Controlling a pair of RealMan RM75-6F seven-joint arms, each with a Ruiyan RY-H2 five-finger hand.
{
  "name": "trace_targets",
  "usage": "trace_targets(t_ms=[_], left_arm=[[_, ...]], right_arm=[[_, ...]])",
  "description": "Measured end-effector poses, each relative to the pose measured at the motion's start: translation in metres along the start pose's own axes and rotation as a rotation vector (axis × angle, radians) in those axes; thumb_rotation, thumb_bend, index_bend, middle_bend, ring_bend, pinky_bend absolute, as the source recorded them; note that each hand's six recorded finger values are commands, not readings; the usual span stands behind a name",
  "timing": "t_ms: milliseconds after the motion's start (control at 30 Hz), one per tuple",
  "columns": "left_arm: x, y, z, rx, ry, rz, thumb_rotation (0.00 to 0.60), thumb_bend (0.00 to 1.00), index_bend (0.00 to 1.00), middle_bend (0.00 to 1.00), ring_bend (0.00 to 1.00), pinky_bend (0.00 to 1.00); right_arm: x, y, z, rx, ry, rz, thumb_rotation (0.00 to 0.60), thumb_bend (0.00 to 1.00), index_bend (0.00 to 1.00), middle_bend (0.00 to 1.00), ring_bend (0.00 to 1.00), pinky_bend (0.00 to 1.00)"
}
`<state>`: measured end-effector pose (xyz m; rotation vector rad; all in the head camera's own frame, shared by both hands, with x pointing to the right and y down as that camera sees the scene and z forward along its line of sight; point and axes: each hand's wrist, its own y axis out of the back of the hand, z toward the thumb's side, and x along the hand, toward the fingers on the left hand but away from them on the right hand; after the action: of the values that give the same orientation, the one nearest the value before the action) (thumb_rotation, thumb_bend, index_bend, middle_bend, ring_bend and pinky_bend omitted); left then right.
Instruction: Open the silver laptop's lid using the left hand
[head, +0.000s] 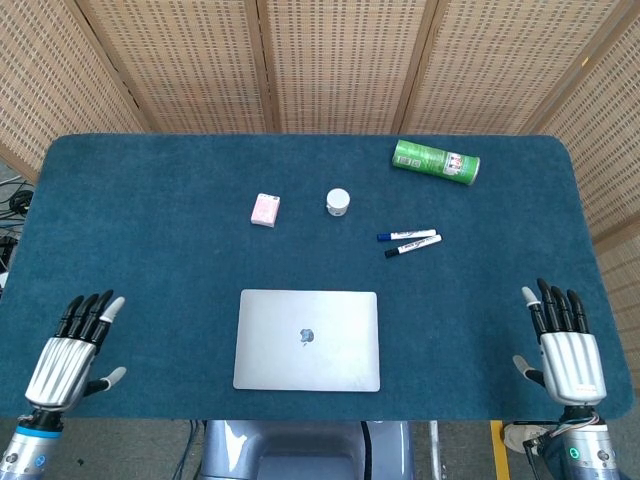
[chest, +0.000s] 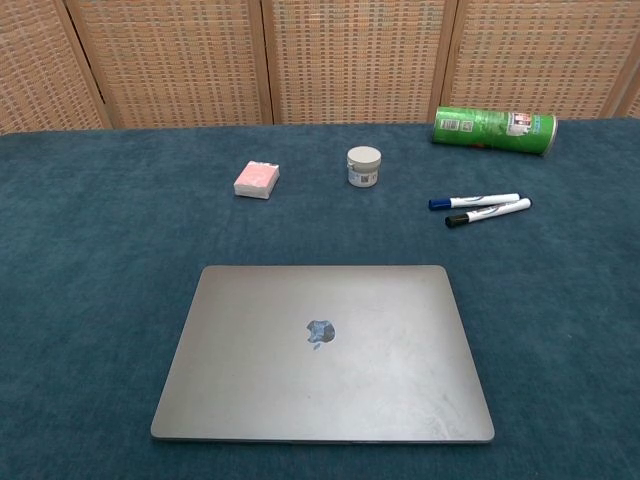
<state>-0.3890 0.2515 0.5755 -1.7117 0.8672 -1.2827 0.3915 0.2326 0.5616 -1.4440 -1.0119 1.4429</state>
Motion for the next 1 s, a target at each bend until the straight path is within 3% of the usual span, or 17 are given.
trace_targets(t_ms=[233,467,567,767,1000], left_arm=[[0.018,-0.018,0.058,-0.028,-0.284,-0.057,0.6,0.04,0.0,0.0,0.0,0.0],[0.031,-0.039,0.128,0.006,-0.605,-0.107,0.6,0.06,0.0,0.0,0.0,0.0],[0.037,-0.05,0.155,0.011,-0.692,-0.133,0.6,0.06,0.0,0.0,0.0,0.0],[0.053,-0.062,0.199,0.075,-0.805,-0.111,0.6,0.06,0.0,0.0,0.0,0.0],[0.075,-0.08,0.228,0.142,-0.847,-0.098,0.6,0.05,0.0,0.0,0.0,0.0]], right_arm=[[-0.001,0.0,-0.001,-0.009,0.001,0.008,0.6,0.0,0.0,0.0,0.0,0.0],[0.0,0.0,-0.001,-0.013,0.003,0.011,0.6,0.0,0.0,0.0,0.0,0.0],[0.0,0.001,-0.001,-0.014,0.003,0.012,0.6,0.0,0.0,0.0,0.0,0.0],[0.0,0.0,-0.002,-0.019,0.003,0.019,0.6,0.0,0.0,0.0,0.0,0.0],[-0.001,-0.001,-0.003,-0.023,-0.001,0.025,0.6,0.0,0.0,0.0,0.0,0.0]])
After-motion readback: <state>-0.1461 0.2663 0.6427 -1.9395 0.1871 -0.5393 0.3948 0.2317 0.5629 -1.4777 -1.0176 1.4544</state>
